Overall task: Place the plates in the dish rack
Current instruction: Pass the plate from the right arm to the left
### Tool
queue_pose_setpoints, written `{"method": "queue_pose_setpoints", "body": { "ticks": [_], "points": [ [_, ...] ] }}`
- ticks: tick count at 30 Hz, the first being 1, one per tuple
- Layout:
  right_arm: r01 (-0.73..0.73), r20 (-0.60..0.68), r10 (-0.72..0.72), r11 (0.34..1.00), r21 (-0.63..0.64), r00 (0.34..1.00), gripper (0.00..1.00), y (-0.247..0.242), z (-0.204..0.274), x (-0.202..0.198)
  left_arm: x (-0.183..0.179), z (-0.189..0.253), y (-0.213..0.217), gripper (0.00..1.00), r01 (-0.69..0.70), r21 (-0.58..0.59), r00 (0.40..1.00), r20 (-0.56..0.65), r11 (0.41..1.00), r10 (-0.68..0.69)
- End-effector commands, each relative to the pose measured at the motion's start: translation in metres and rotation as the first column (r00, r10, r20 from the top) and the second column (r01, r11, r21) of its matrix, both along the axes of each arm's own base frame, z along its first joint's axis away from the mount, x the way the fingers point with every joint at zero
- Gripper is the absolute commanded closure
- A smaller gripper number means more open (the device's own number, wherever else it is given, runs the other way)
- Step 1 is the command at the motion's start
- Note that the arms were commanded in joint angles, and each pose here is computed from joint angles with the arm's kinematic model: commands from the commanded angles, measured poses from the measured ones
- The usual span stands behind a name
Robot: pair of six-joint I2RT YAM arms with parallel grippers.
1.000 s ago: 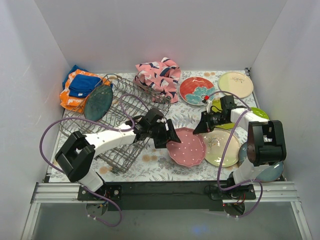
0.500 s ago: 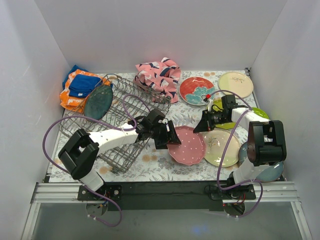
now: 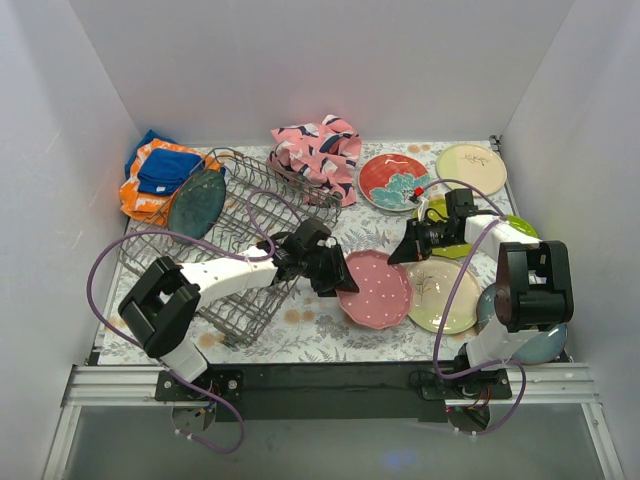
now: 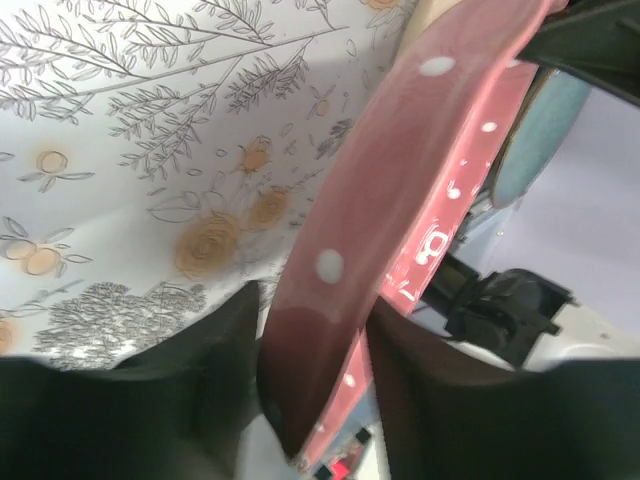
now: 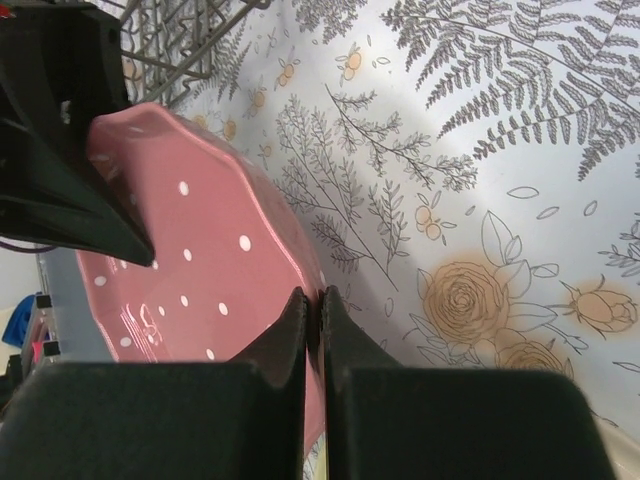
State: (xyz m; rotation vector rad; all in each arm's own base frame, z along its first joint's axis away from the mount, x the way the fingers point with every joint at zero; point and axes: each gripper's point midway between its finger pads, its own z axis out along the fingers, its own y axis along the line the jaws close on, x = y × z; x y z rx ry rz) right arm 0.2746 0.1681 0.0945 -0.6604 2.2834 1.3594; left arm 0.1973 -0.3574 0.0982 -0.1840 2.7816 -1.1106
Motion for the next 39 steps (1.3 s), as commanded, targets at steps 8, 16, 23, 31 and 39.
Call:
{"method": "queue_pose_setpoints", "body": {
  "ticks": [8, 16, 23, 31, 39],
  "points": [
    [-0.046, 0.000, 0.047, 0.979, 0.198, 0.999, 0.99, 0.013, 0.056, -0.012, 0.005, 0.043, -0.010, 1.00, 0.009, -0.107, 0.996, 0.092, 0.994, 0.001],
    [-0.085, 0.087, 0.067, 0.973, 0.214, 0.994, 0.55, 0.014, 0.070, -0.024, 0.003, 0.077, -0.001, 1.00, 0.043, -0.168, 0.978, 0.211, 0.985, -0.007],
    [-0.090, 0.159, 0.063, 0.981, 0.173, 0.985, 0.30, 0.011, 0.075, -0.025, 0.005, 0.095, 0.016, 1.00, 0.028, -0.178, 0.961, 0.277, 0.984, 0.023],
    [-0.077, 0.237, 0.053, 0.993, 0.095, 0.970, 0.21, 0.003, 0.081, -0.015, 0.009, 0.116, 0.038, 1.00, 0.001, -0.178, 0.940, 0.337, 0.984, 0.060],
    [-0.042, 0.299, 0.023, 0.997, 0.057, 0.954, 0.19, -0.009, 0.097, 0.009, 0.024, 0.153, 0.062, 1.00, -0.050, -0.195, 0.903, 0.410, 0.980, 0.127]
  ]
}}
